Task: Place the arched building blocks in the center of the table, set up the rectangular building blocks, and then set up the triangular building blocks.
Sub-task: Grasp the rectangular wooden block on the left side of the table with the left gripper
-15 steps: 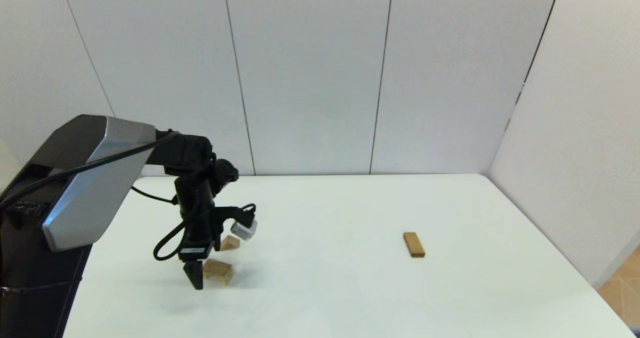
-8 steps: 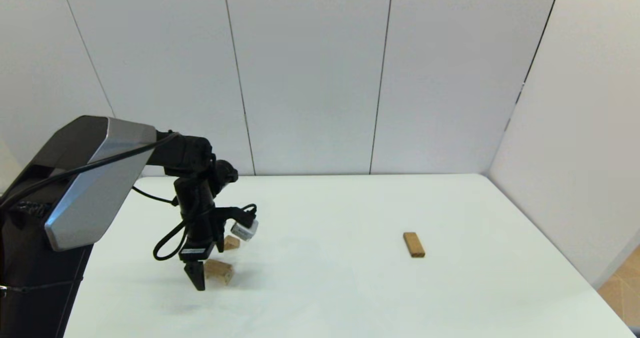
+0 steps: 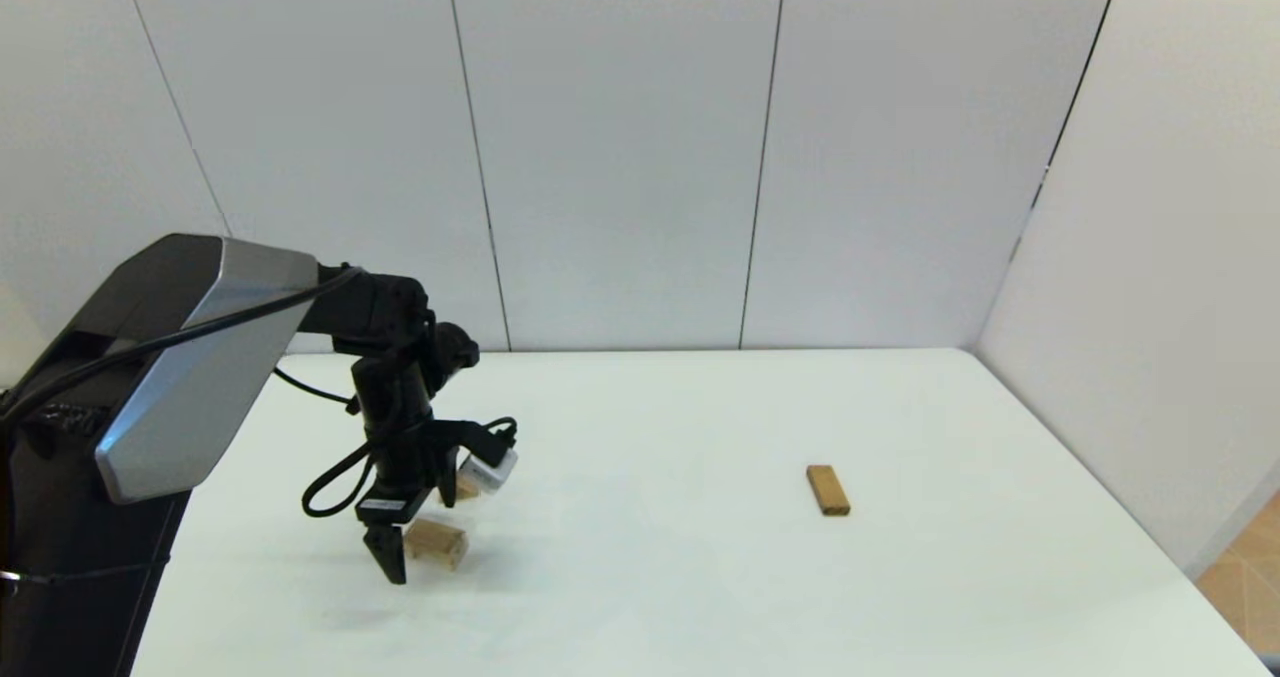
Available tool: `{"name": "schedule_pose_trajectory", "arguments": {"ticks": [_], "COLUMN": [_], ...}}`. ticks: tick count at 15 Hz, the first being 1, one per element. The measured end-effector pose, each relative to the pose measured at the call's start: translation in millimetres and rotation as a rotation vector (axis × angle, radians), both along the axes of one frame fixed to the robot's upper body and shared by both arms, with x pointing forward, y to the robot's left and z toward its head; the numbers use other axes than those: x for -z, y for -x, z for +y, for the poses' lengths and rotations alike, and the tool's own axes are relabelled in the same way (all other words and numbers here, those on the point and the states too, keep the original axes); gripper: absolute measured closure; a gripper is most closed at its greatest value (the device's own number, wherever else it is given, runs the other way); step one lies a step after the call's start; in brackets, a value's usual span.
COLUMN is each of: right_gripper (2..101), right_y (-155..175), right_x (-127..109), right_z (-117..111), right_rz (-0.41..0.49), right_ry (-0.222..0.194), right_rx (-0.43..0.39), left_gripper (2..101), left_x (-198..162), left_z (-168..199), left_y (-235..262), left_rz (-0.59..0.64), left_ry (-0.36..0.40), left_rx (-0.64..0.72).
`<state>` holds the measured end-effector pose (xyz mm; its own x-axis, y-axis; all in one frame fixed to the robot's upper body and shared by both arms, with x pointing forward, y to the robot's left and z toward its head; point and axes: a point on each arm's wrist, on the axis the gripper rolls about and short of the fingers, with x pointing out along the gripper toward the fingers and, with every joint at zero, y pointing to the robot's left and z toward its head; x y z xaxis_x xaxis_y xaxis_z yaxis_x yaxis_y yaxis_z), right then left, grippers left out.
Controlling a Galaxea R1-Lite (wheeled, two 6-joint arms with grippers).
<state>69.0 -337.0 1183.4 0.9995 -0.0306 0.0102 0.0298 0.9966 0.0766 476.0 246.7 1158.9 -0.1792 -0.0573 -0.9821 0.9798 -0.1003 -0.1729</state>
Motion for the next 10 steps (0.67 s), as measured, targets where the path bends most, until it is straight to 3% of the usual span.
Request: {"name": "schedule_pose_trajectory", "arguments": {"ticks": [10], "right_gripper": [4.3], "right_y": [0.0], "right_x": [0.0], "right_z": [0.0], "right_rz": [0.000], "right_ry": [0.000], "right_rx": [0.000], "left_gripper": [5.4], "left_x": [16.2], "left_z": [-6.2], "left_y": [-6.7], "left_rz": [-0.063], "left_ry": [0.012], "left_rx": [0.012]}}
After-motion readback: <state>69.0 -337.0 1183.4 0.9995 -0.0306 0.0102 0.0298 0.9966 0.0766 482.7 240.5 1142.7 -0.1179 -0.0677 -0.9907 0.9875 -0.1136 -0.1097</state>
